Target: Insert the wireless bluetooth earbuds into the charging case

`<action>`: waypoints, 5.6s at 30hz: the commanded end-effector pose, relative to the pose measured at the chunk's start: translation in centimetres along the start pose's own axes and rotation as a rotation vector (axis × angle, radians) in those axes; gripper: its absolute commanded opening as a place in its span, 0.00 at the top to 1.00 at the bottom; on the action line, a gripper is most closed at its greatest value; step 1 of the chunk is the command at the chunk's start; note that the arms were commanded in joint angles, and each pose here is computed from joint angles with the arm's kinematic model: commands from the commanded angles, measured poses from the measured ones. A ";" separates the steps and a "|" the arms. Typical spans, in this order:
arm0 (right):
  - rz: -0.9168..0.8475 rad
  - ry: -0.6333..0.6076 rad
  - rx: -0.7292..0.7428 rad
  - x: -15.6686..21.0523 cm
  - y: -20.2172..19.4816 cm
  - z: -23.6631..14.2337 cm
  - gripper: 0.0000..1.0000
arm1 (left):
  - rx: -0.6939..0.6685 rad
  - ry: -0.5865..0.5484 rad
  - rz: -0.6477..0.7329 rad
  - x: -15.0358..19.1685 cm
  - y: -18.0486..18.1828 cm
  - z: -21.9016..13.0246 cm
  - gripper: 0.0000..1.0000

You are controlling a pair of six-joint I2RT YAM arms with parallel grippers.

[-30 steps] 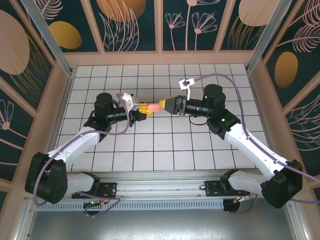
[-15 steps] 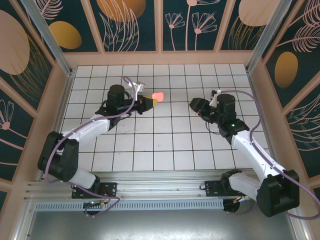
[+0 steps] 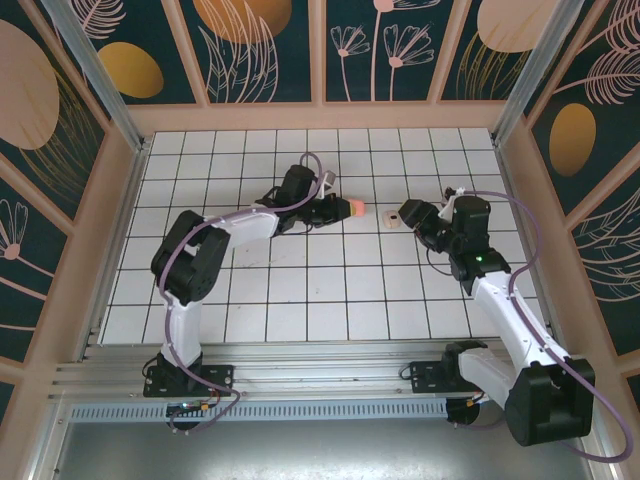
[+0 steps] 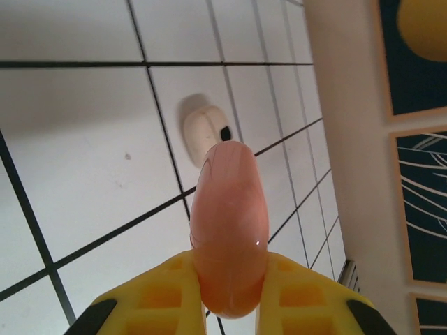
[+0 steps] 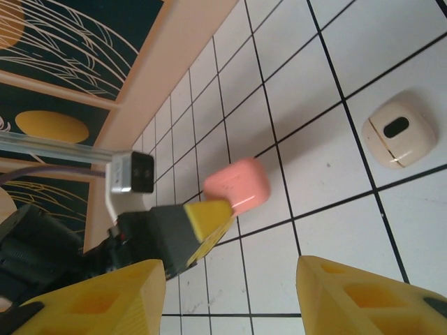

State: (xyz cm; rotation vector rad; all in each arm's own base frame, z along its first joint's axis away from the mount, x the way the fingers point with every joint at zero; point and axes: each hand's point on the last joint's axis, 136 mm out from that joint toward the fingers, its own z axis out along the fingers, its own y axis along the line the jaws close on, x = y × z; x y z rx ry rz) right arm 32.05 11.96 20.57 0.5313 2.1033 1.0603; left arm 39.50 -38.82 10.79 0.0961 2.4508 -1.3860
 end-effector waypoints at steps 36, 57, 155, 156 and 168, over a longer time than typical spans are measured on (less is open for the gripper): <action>0.030 -0.007 -0.065 -1.5 -2.1 -1.7 0.47 | -0.244 0.075 -0.215 0.9 4.1 4.0 0.58; -0.275 -0.392 0.333 -5.8 -11.5 -3.1 0.01 | -0.743 -0.577 0.183 -6.7 7.6 -24.7 0.01; -0.785 -0.560 0.328 -8.4 -14.0 1.2 0.01 | -1.018 -1.188 0.443 -2.4 19.5 -38.4 0.01; -0.785 -0.560 0.329 -8.4 -14.0 1.2 0.01 | -1.018 -1.187 0.443 -2.5 19.5 -38.4 0.01; -0.785 -0.558 0.329 -8.3 -14.1 1.2 0.01 | -1.015 -1.189 0.445 -2.5 19.4 -38.4 0.01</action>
